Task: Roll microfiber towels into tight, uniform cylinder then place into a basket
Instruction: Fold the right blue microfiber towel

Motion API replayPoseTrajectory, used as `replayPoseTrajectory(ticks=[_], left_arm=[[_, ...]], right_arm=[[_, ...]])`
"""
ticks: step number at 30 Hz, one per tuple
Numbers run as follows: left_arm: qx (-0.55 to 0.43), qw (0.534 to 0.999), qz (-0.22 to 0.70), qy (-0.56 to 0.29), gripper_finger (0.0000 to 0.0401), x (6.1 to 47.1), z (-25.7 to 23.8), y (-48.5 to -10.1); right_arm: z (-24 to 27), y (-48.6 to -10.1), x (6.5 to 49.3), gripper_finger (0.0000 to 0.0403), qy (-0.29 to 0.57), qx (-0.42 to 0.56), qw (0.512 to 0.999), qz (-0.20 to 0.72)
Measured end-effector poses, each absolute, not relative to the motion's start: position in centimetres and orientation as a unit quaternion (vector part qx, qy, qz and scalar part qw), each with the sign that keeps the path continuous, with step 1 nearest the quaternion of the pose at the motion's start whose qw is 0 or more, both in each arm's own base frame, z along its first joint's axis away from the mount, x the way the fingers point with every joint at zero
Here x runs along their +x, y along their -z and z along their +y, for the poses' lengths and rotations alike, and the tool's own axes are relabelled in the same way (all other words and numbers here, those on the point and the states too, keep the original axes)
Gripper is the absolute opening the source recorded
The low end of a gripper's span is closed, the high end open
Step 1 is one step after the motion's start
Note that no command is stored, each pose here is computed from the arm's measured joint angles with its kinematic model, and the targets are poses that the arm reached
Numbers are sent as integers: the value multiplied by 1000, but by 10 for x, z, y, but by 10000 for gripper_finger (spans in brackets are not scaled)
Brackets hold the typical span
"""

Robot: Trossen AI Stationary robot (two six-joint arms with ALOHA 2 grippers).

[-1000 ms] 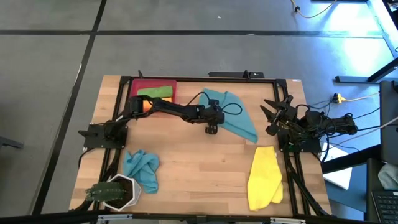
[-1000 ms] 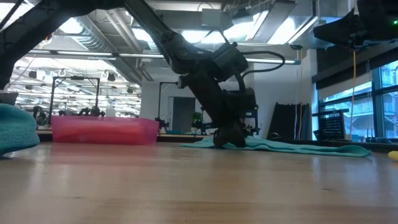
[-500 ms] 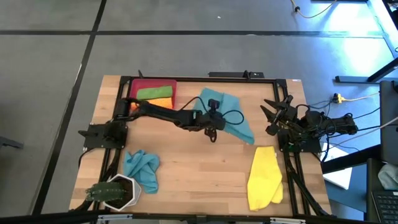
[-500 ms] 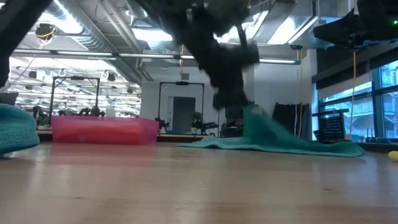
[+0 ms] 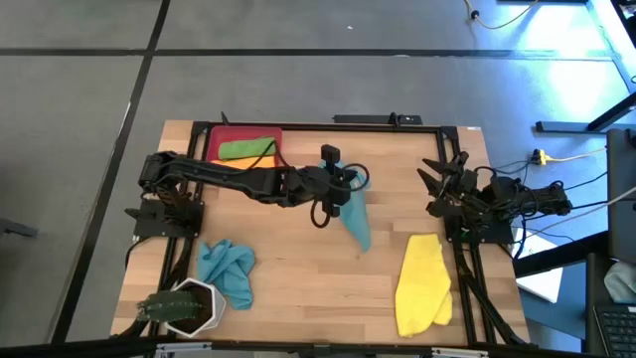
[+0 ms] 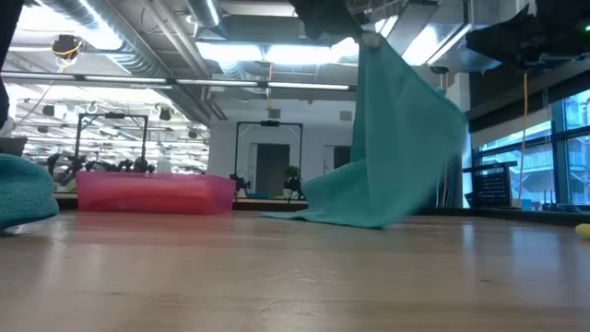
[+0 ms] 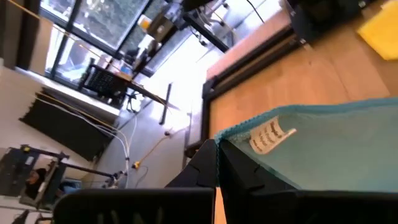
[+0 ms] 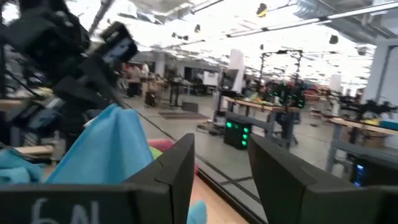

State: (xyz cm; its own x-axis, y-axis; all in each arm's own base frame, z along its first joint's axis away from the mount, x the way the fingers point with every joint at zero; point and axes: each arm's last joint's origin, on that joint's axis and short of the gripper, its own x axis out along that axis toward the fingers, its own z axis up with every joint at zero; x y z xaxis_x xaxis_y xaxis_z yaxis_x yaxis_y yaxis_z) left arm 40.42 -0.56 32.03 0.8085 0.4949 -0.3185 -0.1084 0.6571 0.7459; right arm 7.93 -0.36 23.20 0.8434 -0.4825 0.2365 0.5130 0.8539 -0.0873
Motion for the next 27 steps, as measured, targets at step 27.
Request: replayPoseTrajectory(ticks=[27], left_arm=[[326, 878, 269, -223, 0, 397, 62, -324]], right_arm=[[18, -207, 159, 152, 124, 107, 984, 68]])
